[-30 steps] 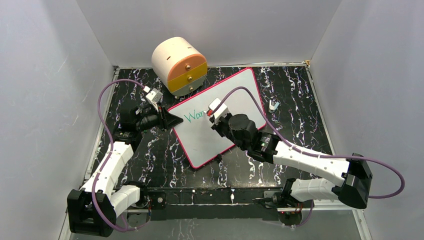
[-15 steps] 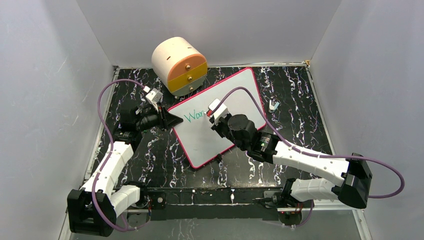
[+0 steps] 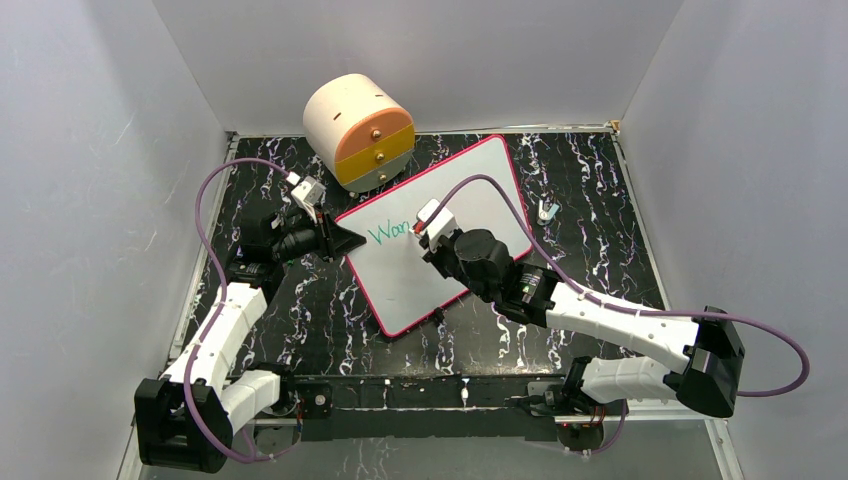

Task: Write a sentence on the whiteboard

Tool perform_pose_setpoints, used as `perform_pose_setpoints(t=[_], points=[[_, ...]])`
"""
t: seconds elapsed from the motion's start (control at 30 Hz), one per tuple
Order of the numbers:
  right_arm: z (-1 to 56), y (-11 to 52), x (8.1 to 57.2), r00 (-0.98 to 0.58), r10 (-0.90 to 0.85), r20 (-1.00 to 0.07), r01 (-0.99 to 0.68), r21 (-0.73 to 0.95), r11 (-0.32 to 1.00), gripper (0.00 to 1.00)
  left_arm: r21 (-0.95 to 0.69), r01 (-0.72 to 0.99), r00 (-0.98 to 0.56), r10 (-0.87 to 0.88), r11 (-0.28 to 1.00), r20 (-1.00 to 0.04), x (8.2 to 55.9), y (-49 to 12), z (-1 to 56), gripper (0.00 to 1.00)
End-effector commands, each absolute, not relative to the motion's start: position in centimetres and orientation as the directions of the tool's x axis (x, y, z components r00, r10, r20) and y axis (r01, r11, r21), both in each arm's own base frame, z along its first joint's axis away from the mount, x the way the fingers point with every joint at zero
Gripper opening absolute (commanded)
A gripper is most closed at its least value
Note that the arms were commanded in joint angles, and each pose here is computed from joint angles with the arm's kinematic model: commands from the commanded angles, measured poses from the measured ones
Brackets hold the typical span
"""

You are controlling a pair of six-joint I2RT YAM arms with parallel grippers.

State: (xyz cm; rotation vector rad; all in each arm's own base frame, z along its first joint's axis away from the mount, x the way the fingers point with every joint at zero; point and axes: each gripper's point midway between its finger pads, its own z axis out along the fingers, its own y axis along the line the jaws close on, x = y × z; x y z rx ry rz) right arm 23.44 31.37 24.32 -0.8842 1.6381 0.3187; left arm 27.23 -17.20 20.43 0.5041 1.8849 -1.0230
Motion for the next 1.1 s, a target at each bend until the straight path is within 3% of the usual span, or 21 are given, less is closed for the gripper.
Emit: perform_pose_setpoints(t=[0.0, 1.07], points=[[24.7, 31.4, 23.2, -0.041, -0.370, -0.928, -0.706, -0.235, 0.668, 0.00, -0.388, 0.629, -0.588, 0.086, 0.674, -0.804, 26.3, -15.6, 13.6, 0.00], [26.5, 30.7, 25.6, 0.017, -0.303, -0.953, -0.612, -0.249, 0.751, 0.00, -0.389, 0.632, -0.588, 0.089, 0.670, -0.804, 26.3, -15.7, 13.6, 0.00]])
